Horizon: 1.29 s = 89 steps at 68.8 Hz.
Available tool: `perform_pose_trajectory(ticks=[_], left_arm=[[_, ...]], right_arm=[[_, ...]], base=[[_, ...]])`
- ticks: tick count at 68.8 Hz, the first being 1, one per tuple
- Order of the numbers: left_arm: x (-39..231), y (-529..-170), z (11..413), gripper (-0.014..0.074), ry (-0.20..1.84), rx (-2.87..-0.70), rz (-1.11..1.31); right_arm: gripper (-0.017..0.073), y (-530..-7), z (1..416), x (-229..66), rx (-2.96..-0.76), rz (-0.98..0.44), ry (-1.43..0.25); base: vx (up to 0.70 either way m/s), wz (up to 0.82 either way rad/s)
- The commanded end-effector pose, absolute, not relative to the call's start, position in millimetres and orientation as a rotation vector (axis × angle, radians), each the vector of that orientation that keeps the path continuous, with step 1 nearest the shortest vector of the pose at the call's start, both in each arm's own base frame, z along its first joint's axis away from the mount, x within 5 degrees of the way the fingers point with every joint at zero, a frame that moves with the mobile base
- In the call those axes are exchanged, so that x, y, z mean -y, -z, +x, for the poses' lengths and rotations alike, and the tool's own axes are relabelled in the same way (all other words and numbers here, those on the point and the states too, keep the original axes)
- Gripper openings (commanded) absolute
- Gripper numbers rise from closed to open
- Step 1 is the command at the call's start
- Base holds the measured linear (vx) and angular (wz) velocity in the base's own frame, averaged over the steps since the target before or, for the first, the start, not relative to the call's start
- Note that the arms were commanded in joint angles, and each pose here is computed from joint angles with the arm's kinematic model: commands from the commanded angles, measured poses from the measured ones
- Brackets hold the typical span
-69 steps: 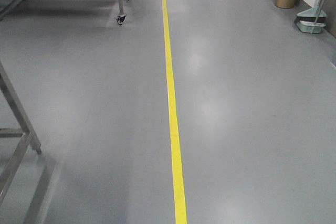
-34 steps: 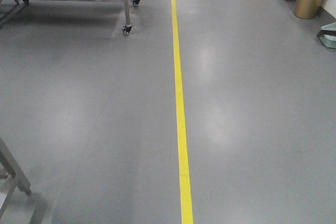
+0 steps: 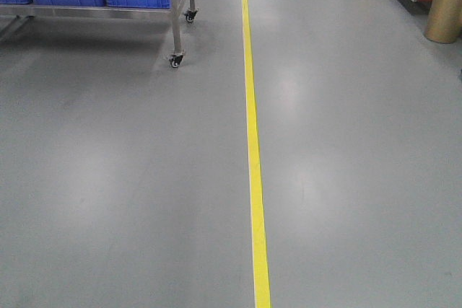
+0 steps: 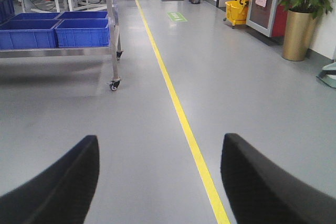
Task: Move and align brake pads A on conveyor
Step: 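Drive past the blue bin racks toward the steel table, then stop at the steel table facing the two brake pads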
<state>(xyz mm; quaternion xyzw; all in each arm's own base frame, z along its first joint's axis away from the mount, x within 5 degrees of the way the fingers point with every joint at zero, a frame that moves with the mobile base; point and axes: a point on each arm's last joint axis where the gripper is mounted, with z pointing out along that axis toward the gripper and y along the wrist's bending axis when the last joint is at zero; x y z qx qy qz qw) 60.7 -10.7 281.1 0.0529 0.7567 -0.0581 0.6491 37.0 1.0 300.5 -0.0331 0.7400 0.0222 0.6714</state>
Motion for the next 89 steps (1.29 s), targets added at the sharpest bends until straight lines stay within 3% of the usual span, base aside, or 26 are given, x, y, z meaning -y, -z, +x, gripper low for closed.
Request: perform_pose_trajectory(ticks=[1,33,89], left_arm=[[10.8,-295.0,62.0,0.0482,0.144,-1.633,0.106],[10.8,-295.0,62.0,0.0482,0.144,-1.633,0.106],[10.8,-295.0,62.0,0.0482,0.144,-1.633,0.106]], right_arm=[[0.0379,-314.8,37.2,-1.1,-1.578,-0.080,-0.041],[0.0379,-314.8,37.2,-1.1,-1.579,-0.080,-0.041],[0.0379,-314.8,37.2,-1.0,-1.579,-0.080,-0.040]], base=[[0.54,0.01],[0.48,0.34],[0.28,0.93]])
